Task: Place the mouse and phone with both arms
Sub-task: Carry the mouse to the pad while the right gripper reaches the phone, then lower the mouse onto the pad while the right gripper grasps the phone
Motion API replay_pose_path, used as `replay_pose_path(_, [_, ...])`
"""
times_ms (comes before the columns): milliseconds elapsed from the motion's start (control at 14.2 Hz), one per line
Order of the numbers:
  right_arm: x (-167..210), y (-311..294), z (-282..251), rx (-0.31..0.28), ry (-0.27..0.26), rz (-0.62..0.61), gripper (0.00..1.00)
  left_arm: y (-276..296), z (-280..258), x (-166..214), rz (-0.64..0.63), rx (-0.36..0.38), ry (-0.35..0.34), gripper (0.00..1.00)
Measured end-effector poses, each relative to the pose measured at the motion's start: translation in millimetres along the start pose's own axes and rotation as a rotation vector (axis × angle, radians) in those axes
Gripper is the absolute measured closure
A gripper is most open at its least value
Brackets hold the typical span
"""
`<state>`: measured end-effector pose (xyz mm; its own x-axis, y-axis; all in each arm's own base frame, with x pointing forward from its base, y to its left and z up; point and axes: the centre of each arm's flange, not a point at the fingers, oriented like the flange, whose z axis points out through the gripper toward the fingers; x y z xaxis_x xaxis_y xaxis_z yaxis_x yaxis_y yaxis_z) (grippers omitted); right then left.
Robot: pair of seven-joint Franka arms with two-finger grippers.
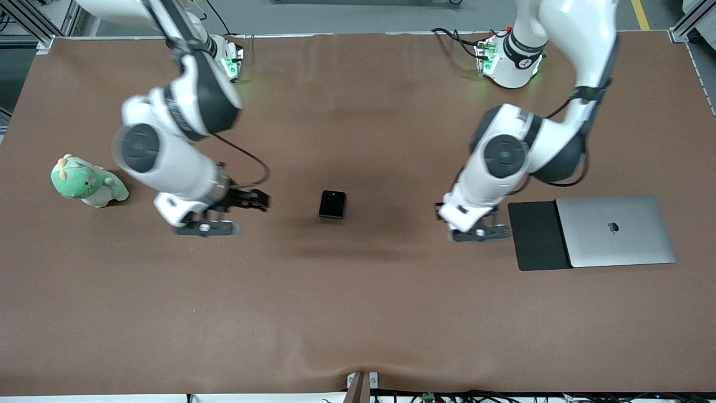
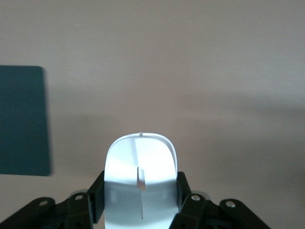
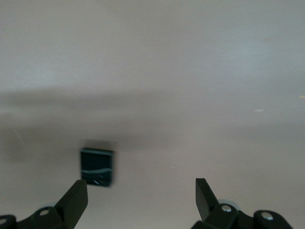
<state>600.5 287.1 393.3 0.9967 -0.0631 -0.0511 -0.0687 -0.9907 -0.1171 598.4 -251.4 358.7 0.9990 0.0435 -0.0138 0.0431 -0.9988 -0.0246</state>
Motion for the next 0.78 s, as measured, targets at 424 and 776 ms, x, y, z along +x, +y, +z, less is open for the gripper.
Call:
replay_pose_path(424, [-28,-71,111,-0.075,0.009,-0.014,0.0,-131,9,34,0.01,-0.035,0.024,0.41])
replay_pose_path(776, [-58,-106,173,-0.097,0.055,0.023,0.0,-177,57,39,0.028,-0.053,0.04,0.41])
